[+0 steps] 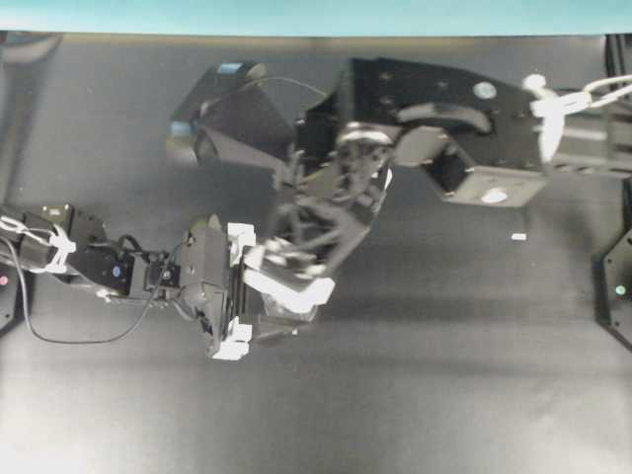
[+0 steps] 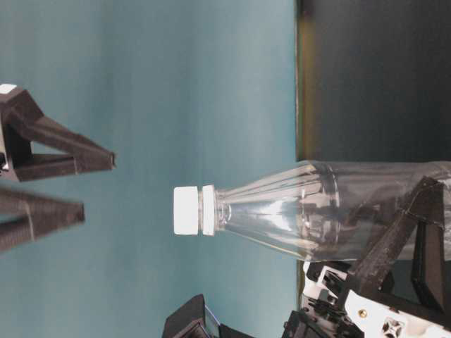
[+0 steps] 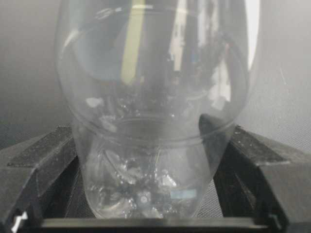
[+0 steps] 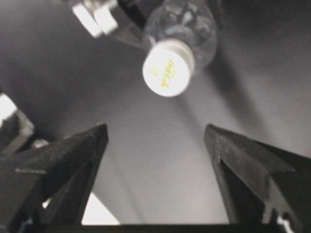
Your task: Open the bottle cap by holding the bottle with the left arm and twisting the cap with the right arm.
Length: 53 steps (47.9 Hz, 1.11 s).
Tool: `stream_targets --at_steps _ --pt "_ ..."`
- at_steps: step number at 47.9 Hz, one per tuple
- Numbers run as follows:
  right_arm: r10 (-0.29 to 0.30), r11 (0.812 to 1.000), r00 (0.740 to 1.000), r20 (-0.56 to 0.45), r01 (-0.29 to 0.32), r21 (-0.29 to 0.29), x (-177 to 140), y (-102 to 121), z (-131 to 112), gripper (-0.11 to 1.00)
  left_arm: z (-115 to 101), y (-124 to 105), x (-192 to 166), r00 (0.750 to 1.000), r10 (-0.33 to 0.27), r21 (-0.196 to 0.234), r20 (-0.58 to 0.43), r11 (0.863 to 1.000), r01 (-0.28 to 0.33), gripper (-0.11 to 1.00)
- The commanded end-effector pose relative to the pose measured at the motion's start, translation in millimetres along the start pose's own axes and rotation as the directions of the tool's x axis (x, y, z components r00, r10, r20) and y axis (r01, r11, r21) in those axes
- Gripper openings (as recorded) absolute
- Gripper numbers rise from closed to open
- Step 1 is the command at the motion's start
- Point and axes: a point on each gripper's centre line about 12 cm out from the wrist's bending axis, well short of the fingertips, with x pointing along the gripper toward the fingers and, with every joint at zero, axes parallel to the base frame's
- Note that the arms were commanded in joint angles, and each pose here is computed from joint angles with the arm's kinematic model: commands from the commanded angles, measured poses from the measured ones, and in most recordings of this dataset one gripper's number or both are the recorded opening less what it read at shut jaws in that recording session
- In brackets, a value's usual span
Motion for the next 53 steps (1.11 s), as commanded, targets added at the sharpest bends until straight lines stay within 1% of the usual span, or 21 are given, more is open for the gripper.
stream_targets --at_steps 1,2,5,8,10,18,31,38,53 --pt "0.026 0.998 0.999 0.025 -0.027 0.048 -5 11 -1 0.76 -2 -5 0 1.000 -0.013 0.004 -0.014 1.000 0.013 0.84" --pt "0.023 0.997 1.000 0.021 -0.025 0.071 -1 12 0 0.76 -2 -5 0 1.000 -0.013 0.004 -0.014 1.000 0.013 0.84" --pt "0.014 0.993 1.000 0.004 -0.014 0.114 7 13 1 0.76 -3 -5 0 1.000 -0.014 0.005 -0.016 1.000 0.014 0.84" --pt "-0.001 0.990 1.000 -0.015 0.004 0.143 17 13 1 0.76 -2 -5 0 1.000 -0.014 0.004 -0.012 1.000 0.014 0.84" --pt "-0.007 0.988 1.000 -0.023 0.010 0.153 22 13 1 0.76 -3 -5 0 1.000 -0.013 0.004 -0.015 1.000 0.013 0.84" --pt "-0.027 0.986 0.999 -0.047 0.034 0.162 40 11 5 0.76 -3 -5 -1 1.000 -0.014 0.005 -0.016 1.000 0.014 0.84" --pt "-0.078 0.984 0.996 -0.039 0.083 0.159 49 3 9 0.75 -3 -5 -1 1.000 -0.013 0.005 -0.017 1.000 0.013 0.84" --pt "-0.089 0.982 0.994 -0.055 0.097 0.161 56 2 8 0.74 -3 -4 -1 1.000 -0.012 0.004 -0.015 1.000 0.012 0.84" --pt "-0.098 0.982 0.993 -0.066 0.108 0.156 62 0 6 0.71 -3 -4 -1 1.000 -0.012 0.004 -0.017 1.000 0.012 0.84"
